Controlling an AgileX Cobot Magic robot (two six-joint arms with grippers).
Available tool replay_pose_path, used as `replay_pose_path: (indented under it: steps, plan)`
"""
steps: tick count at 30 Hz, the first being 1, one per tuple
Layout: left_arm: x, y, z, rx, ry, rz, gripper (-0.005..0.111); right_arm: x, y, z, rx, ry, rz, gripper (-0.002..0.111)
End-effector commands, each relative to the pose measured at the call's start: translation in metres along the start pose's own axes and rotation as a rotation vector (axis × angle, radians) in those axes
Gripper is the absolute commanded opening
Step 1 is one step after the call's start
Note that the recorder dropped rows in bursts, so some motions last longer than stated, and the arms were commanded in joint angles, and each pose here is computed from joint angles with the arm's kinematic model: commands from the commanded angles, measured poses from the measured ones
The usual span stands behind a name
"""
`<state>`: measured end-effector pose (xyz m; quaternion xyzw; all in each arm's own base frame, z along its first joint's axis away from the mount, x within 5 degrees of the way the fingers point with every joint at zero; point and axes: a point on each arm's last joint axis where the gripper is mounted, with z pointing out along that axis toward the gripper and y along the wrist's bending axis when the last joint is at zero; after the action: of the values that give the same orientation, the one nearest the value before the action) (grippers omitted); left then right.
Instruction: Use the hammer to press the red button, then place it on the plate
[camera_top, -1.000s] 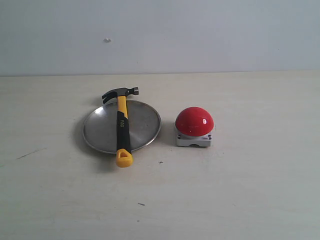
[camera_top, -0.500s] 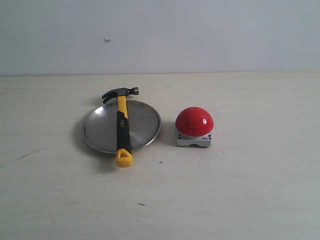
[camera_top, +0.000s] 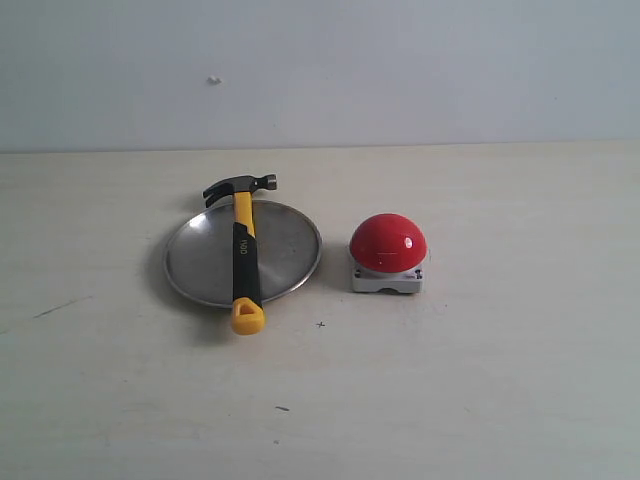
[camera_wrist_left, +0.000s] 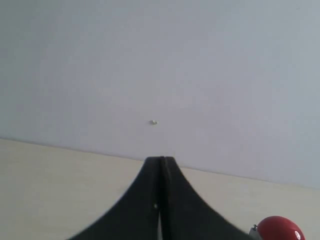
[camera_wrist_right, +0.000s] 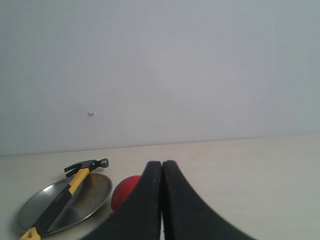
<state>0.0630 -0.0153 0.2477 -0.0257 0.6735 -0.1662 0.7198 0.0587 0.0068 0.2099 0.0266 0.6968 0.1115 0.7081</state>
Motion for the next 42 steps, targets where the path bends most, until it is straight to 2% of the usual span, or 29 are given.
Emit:
replay_pose_path:
  steps: [1, 5, 8, 13, 16, 18, 22, 42]
  plan:
    - [0.0, 0.001, -0.001, -0.011, -0.006, 0.022, 0.0, 0.001, -0.001, 0.0, 0.007, 0.003, -0.009, 0.0]
    - [0.0, 0.003, -0.001, -0.026, -0.009, -0.004, 0.0, 0.001, -0.001, 0.0, 0.007, 0.003, -0.007, 0.0]
    - [0.004, 0.004, -0.001, -0.041, 0.034, 0.028, 0.0, 0.001, -0.001, 0.0, 0.007, 0.003, -0.007, 0.0]
    - [0.009, 0.013, -0.002, -0.133, 0.073, 0.067, 0.0, 0.001, -0.001, 0.0, 0.007, 0.003, -0.009, 0.0]
    - [0.025, 0.019, -0.001, -0.128, 0.001, 0.079, 0.0, 0.001, -0.001, 0.0, 0.007, 0.003, -0.009, 0.0]
    - [0.025, 0.019, -0.001, -0.12, -0.044, 0.089, 0.0, 0.001, -0.001, 0.0, 0.007, 0.003, -0.009, 0.0]
    - [0.025, 0.019, -0.002, -0.116, -0.043, 0.121, 0.0, 0.001, -0.001, 0.0, 0.007, 0.003, -0.009, 0.0]
    - [0.025, 0.019, -0.002, -0.116, -0.043, 0.123, 0.0, 0.001, 0.0, 0.0, 0.004, -0.004, -0.007, 0.0]
